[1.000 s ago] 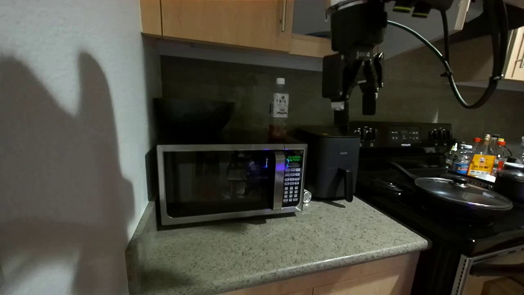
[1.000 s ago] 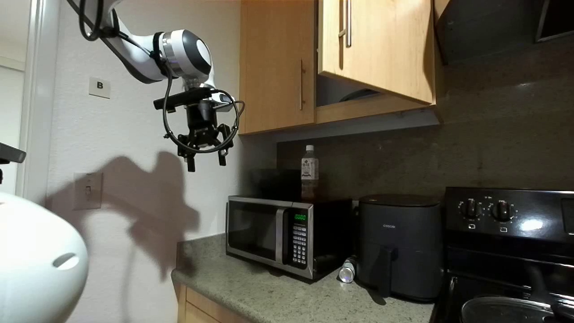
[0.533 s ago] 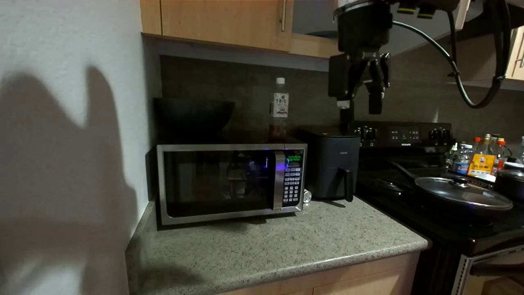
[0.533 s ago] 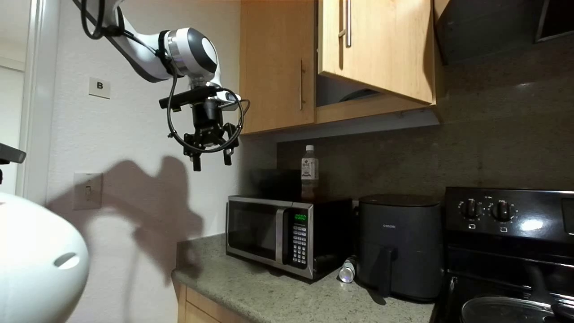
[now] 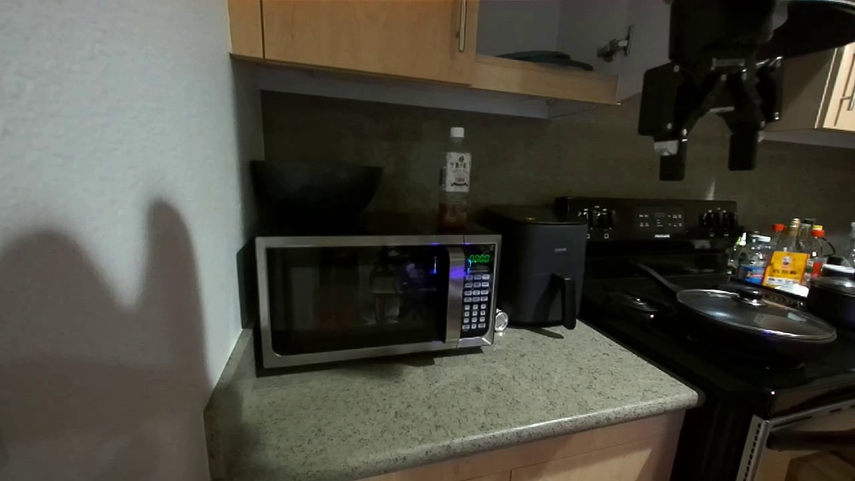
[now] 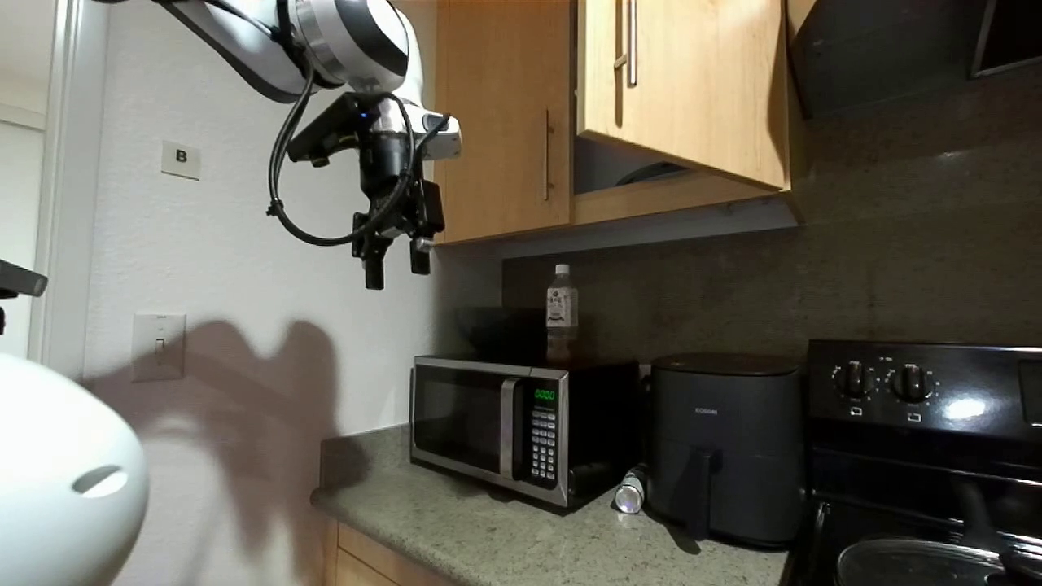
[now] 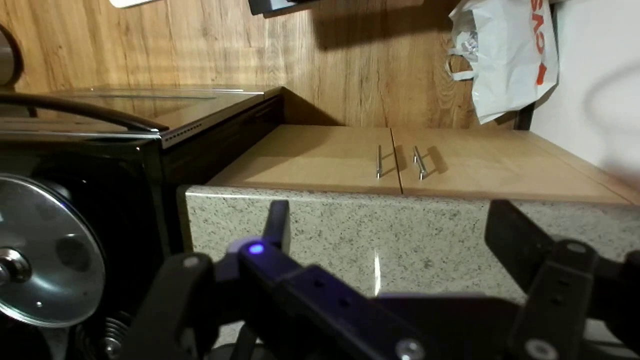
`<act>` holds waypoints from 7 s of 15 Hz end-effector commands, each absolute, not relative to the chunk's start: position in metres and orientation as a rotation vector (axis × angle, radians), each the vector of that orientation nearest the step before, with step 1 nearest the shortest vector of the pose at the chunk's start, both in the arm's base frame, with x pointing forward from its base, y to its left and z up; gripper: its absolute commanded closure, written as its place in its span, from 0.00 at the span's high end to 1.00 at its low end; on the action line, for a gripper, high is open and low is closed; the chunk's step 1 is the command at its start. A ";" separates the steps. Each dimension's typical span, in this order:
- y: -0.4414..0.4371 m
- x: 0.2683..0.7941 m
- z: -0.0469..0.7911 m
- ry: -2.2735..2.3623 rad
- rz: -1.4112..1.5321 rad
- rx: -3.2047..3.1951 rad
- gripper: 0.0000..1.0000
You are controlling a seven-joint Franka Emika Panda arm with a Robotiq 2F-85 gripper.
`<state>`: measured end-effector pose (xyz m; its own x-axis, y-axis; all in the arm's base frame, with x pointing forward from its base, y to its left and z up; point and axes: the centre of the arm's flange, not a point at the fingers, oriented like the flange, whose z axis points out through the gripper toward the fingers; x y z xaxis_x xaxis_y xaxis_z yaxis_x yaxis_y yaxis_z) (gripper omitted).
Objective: Close the door of the top cabinet
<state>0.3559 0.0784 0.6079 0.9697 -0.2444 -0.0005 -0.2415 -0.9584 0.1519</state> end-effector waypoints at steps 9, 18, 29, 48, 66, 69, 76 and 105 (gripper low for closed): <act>0.041 0.333 0.620 -0.624 0.138 2.970 1.00; -0.058 0.304 0.661 -1.078 0.258 2.905 1.00; -0.068 0.335 0.707 -1.473 0.997 2.641 1.00; -0.128 0.333 0.738 -1.710 1.163 2.512 1.00; -0.079 0.325 0.724 -0.893 0.868 2.931 0.90; -0.074 0.322 0.726 -0.819 0.821 2.954 1.00; -0.074 0.322 0.725 -0.813 0.817 2.955 1.00; -0.002 0.304 0.748 -1.168 0.870 2.897 1.00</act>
